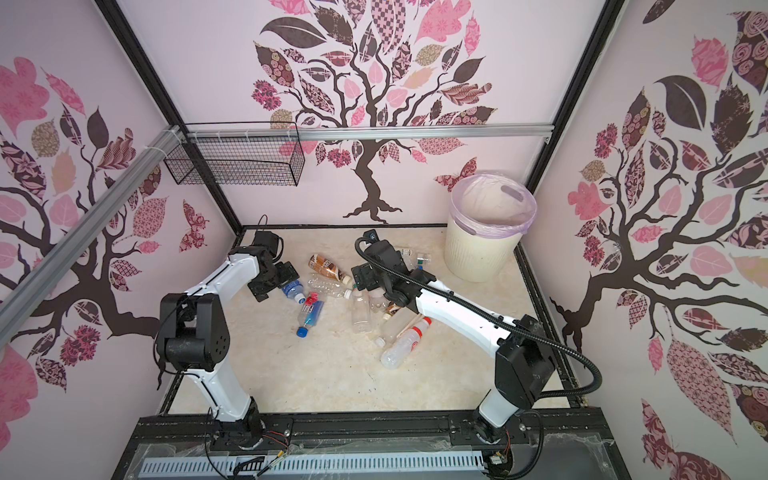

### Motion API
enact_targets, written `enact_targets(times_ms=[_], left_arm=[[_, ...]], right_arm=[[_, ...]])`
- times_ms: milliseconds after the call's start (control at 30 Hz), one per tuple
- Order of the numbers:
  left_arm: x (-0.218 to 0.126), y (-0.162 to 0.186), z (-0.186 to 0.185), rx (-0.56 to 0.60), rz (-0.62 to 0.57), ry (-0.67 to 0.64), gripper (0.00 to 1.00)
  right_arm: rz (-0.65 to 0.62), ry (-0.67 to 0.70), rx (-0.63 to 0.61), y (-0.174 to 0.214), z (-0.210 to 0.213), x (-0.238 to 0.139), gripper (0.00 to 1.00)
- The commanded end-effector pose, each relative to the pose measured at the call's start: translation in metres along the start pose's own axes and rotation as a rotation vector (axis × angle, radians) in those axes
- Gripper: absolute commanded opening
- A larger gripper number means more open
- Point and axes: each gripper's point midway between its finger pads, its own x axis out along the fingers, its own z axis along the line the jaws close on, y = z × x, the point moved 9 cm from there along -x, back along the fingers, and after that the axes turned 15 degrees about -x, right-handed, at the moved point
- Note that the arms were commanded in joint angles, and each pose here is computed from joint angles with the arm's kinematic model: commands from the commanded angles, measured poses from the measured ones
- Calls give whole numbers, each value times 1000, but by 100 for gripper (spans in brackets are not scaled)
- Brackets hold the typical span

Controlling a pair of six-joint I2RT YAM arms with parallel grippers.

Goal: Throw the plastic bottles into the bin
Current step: 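Grasp the blue-label water bottle with the left gripper while the right returns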

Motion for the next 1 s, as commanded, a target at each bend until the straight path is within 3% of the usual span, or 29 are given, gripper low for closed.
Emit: enact_targets(times_ms=[0,200,433,800,967], left_arm=[[-6,-17,-15,-44,-10,125,98],[4,-26,-31,-60,-22,201,98],[23,-38,-38,-50,-13,112,98],[49,-45,-46,-37,28,171,98],[57,-45,-44,-54,24,137,97]], right_arm=[[-73,-84,-6,-14,4,-13,99],[-98,-125,39,-6,7,-18,100],[-58,-89,11,4,7,-9,100],[-24,-104,12,13,9,-8,99],[-11,-115,22,18,9,-9,99]])
